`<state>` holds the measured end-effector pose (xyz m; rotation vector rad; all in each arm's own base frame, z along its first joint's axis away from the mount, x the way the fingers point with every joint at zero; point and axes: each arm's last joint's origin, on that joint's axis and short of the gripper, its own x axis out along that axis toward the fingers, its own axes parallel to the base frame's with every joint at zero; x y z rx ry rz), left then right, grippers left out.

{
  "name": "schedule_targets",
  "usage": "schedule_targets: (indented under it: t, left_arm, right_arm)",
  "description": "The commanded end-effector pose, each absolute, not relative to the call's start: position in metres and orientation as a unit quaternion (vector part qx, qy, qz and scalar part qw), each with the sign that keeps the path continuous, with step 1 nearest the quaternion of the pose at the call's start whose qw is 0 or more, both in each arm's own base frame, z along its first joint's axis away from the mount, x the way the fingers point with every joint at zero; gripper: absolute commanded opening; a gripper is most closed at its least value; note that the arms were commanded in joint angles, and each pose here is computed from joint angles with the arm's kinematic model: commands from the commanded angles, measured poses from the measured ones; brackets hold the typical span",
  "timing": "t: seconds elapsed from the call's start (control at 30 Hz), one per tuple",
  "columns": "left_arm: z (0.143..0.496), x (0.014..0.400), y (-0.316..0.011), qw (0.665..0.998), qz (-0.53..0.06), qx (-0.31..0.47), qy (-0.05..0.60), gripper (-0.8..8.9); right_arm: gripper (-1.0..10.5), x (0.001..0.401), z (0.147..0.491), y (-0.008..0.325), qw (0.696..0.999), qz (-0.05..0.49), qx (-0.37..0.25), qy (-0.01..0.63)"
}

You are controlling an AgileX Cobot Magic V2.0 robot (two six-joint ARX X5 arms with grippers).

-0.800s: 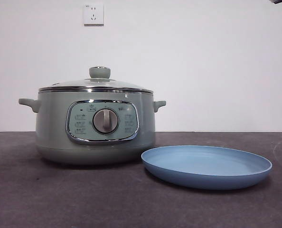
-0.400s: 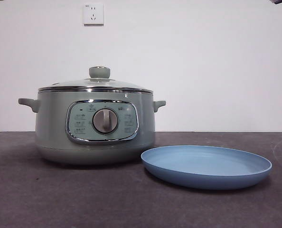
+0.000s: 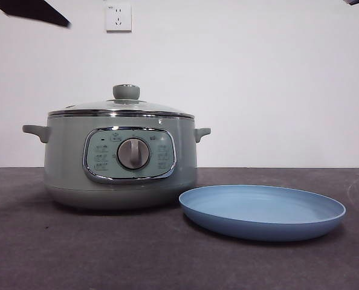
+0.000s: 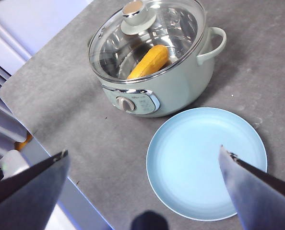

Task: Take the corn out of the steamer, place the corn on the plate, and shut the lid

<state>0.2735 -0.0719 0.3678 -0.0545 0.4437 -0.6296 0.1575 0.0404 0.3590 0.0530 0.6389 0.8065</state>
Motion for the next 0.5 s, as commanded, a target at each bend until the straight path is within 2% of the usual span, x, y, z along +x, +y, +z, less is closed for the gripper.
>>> schedule_targets:
  t: [0.03,0.27,0.5]
  left_arm:
    - [0.361,0.289,-0.084,0.927,-0.313,-0.002,0.208,5.95]
    - [0.327,0.324,-0.109,0.93,-0.296,0.014,0.217,5.95]
    - [0.3,0.343,-0.125,0.931,-0.277,0.026,0.236,5.95]
  right_arm:
    - [6.0,0.158,0.36,0.041,0.872,0.386,0.021,0.301]
    - [6.0,0.158,0.36,0.041,0.871,0.386,0.021,0.301]
    - [6.0,0.158,0.36,0.041,0.871,0.386,0.021,0.301]
